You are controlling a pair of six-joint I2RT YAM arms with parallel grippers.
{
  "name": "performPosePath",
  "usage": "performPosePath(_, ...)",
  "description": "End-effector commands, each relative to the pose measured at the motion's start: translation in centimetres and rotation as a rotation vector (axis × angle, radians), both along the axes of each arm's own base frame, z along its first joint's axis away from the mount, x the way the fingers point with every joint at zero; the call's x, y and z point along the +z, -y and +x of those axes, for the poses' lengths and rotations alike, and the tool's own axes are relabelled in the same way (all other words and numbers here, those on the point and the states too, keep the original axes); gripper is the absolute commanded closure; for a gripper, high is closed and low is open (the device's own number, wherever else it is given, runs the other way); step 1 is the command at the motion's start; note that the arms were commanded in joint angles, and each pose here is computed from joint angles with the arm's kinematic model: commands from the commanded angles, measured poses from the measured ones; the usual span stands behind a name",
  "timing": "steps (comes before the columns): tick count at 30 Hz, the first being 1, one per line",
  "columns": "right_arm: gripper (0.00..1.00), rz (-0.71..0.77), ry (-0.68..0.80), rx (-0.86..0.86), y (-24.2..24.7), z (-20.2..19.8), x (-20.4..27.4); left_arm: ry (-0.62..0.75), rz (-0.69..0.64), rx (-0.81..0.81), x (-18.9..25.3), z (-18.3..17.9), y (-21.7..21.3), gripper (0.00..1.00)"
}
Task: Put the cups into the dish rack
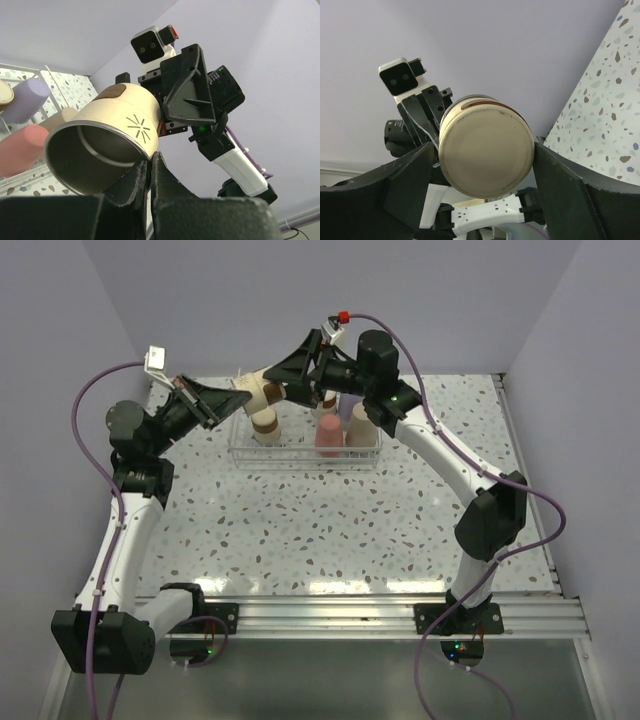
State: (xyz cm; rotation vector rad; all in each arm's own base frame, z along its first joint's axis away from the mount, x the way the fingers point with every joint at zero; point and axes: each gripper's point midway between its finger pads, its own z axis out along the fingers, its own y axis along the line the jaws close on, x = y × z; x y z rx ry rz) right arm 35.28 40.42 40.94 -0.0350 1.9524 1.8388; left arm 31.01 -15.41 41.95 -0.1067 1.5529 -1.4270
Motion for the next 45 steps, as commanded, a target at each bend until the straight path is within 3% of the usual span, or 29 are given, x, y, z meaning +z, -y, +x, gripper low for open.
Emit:
performPosePath(1,0.20,0.054,0.063,0.030,-0.2,-1.1,3.0,0.069,-0.026,-0.002,1.7,-0.4,0.1,1.00)
performPosePath(7,0.52,0.048,0.062,0.067,-1.0,-1.9,2.5,0.076,-0.042,-0.020,1.7,0.0,0.2,1.00)
performPosePath(8,0.63,0.037,0.060,0.070,-1.1,-2.0,2.1,0.079,-0.042,-0.025,1.6,0.1,0.3,1.00)
performPosePath(9,0.69,0.032,0.061,0.070,-1.0,-1.9,2.0,0.072,-0.041,-0.029,1.3,0.1,0.3,0.99)
performPosePath(11,0.84,0.006,0.058,0.068,-1.0,-2.0,1.3,0.032,-0.030,-0.011,0.4,0.6,0.2,0.89)
performPosePath(14,0.98,-0.057,0.060,0.048,-0.6,-1.7,0.5,-0.037,0.022,0.071,-1.3,1.3,-0.7,0.46)
performPosePath(18,1.00,-0.123,0.061,0.009,0.8,-0.3,-0.7,-0.079,0.085,0.157,-2.9,1.5,-1.7,0.23)
performPosePath(23,1.00,-0.214,0.063,-0.057,3.4,1.8,-2.2,-0.168,0.170,0.220,-5.1,1.7,-2.7,0.11)
performPosePath(27,1.00,-0.280,0.095,-0.131,6.1,4.1,-2.8,-0.209,0.256,0.330,-6.6,2.2,-4.6,0.11)
performPosePath(34,1.00,-0.578,0.160,-0.200,8.4,6.5,-7.9,-0.317,0.358,0.407,-9.5,2.7,-6.3,0.13)
performPosePath(38,1.00,-0.679,0.131,-0.191,8.5,7.5,-11.3,-0.366,0.393,0.397,-11.1,2.8,-6.4,0.15)
performPosePath(45,1.00,-0.947,0.276,-0.198,6.0,8.3,-14.0,-0.386,0.453,0.413,-12.1,3.0,-7.0,0.13)
